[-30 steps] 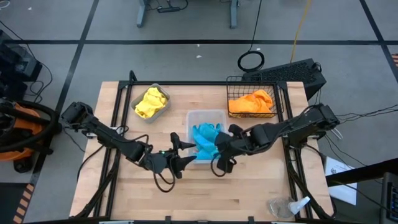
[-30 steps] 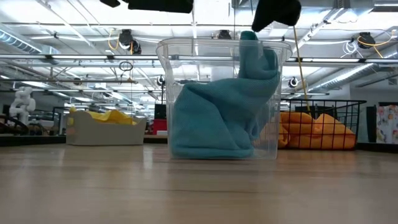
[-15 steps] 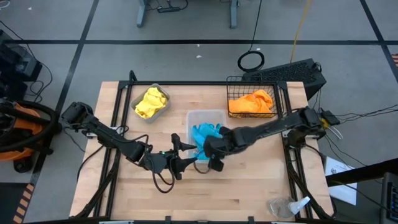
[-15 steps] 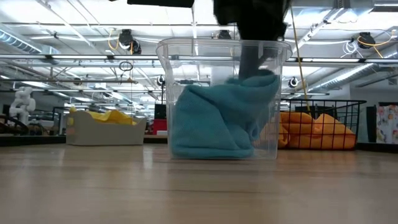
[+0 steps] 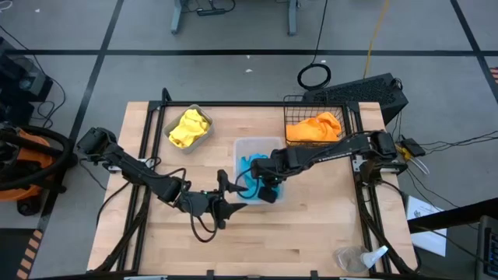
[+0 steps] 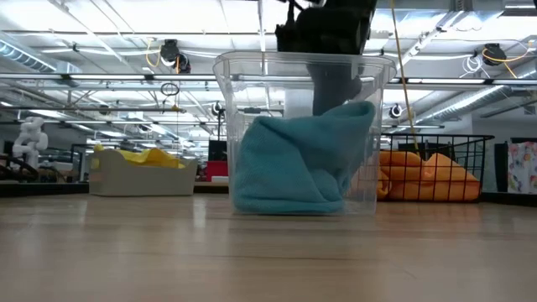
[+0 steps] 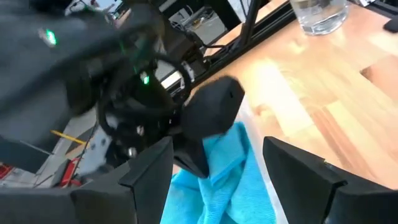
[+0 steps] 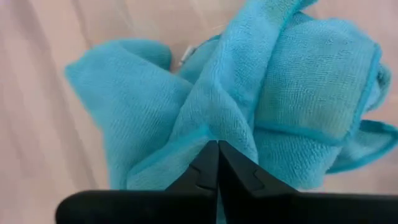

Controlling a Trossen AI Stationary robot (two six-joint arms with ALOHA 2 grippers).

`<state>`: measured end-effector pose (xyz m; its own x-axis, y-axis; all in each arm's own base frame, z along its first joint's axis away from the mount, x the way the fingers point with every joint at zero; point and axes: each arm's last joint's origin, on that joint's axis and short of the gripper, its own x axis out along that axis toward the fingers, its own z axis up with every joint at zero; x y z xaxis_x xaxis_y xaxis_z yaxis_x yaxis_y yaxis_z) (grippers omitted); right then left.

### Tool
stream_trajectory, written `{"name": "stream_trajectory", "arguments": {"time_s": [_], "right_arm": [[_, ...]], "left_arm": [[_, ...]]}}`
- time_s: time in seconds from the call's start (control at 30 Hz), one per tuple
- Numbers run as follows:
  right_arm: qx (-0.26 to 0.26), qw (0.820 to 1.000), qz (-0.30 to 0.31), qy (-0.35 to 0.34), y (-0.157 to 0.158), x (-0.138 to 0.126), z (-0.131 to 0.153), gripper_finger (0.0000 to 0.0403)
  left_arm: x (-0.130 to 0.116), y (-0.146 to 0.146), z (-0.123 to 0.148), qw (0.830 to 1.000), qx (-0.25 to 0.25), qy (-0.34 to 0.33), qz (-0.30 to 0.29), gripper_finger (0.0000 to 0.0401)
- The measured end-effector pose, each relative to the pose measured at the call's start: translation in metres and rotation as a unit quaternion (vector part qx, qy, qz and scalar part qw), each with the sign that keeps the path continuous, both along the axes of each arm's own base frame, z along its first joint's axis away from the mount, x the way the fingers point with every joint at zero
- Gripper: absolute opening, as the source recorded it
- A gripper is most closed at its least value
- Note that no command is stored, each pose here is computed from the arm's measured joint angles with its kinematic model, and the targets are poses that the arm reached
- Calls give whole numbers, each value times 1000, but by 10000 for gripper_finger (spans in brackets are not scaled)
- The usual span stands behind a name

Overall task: Sort microfiber towel by color & place in baskets
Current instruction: Put the blue towel into the transparent bin, then return to Home Position

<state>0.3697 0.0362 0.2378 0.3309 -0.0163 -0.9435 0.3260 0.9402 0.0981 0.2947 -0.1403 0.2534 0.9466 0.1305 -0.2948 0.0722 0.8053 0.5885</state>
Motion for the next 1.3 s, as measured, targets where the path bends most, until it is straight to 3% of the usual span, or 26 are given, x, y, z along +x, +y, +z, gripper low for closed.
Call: {"name": "stream_trajectory", "arguments": {"time_s": [0.13,0.3,0.47,0.67,0.77,0.93,1.07,1.17,1.3], "right_arm": [[-15,1000,15,-22,6,-2,19,0],[-97,993,54,-41,22,-12,50,0],[-195,952,221,-86,59,-30,65,0],[-205,929,250,-182,85,-66,82,0],[-228,918,238,-220,89,-91,77,0],[-216,896,227,-315,82,-134,55,0],[-202,876,221,-378,69,-161,28,0],[-190,856,237,-419,60,-175,7,0],[-164,828,240,-479,49,-189,-9,0]], "left_arm": [[-2,-3,2,1000,3,-7,9,254],[-9,-6,11,1000,0,-26,15,254],[-18,-2,12,1000,10,4,0,254],[-32,18,-2,1000,7,0,14,228],[-43,30,-3,1000,-8,-21,15,186],[-70,48,-6,998,-30,-45,23,94],[-89,58,-10,995,-72,-71,-12,19],[-98,63,-15,986,-116,-105,-62,9],[-109,68,-35,981,-140,-118,-73,10]]}}
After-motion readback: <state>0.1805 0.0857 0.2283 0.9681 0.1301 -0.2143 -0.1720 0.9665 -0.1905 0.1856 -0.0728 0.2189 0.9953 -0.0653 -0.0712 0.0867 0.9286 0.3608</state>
